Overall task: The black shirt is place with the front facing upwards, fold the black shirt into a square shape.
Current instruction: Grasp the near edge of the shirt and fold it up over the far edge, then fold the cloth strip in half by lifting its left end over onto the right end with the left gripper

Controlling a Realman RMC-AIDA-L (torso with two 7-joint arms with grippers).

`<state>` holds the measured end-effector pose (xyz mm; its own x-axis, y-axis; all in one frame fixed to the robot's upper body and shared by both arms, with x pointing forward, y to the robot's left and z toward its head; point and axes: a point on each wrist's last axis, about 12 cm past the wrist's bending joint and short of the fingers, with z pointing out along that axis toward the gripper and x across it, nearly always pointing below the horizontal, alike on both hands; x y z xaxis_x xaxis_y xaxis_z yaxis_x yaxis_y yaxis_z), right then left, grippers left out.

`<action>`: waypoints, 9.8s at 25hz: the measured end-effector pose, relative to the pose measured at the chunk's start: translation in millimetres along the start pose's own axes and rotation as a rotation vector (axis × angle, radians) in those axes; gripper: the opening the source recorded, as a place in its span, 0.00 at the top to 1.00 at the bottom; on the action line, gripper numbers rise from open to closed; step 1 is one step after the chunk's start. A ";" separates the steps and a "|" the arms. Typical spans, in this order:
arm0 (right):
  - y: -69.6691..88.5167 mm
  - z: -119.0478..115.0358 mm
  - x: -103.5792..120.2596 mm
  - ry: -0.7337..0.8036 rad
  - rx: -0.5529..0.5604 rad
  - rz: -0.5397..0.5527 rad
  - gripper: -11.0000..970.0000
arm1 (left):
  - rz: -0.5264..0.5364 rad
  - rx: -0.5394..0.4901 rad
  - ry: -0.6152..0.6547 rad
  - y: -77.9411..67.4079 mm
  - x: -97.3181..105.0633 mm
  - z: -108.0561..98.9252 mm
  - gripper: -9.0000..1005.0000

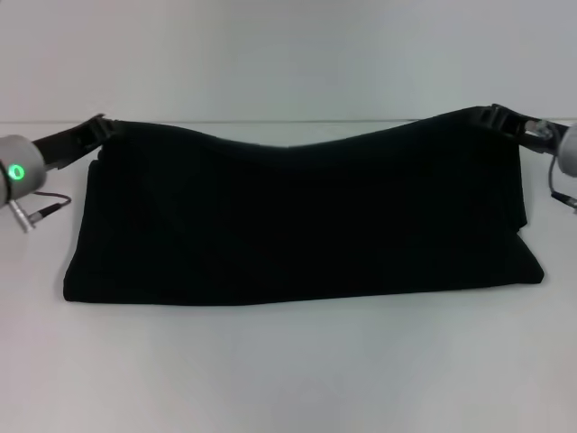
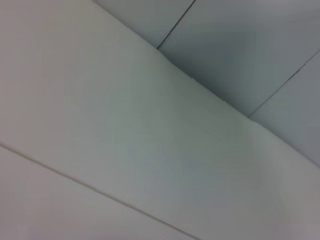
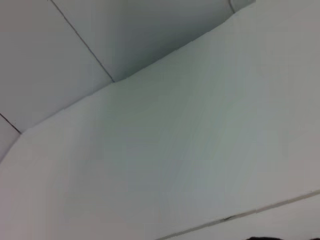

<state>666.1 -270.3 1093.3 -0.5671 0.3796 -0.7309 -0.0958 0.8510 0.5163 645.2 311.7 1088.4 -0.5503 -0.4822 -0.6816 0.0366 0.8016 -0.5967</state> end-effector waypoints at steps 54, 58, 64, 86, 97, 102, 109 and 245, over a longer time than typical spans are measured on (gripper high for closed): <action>-0.1 -70.0 109.0 0.056 -0.605 -0.769 0.26 | -0.503 0.158 0.435 63.7 32.5 -129.6 0.11; -1.4 -69.4 113.1 0.063 -0.597 -0.783 0.26 | -0.535 0.113 0.435 68.6 36.6 -129.3 0.11; 3.8 -70.4 122.5 0.085 -0.653 -0.842 0.26 | -0.561 0.074 0.435 71.0 42.0 -121.8 0.11; 9.1 -70.8 128.6 0.108 -0.701 -0.871 0.26 | -0.598 -0.012 0.388 78.1 46.2 -108.8 0.12; 9.8 -72.1 129.1 0.105 -0.713 -0.866 0.26 | -0.578 -0.029 0.385 75.4 45.1 -100.2 0.12; 10.1 -72.3 129.2 0.104 -0.716 -0.865 0.26 | -0.561 -0.026 0.379 69.9 43.6 -92.1 0.12; 10.6 -72.7 129.2 0.105 -0.721 -0.859 0.26 | -0.524 -0.022 0.390 61.5 40.0 -82.0 0.12; -28.6 -31.4 71.8 -0.199 -0.065 -0.369 0.27 | -0.094 0.621 0.806 -151.7 138.5 8.9 0.96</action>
<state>602.5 -278.8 1040.1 -0.3167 0.1219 -0.9407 -0.3180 0.9207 0.2264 570.9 120.1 1080.7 -0.9626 0.0314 -0.2693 0.2638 0.3369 -0.9038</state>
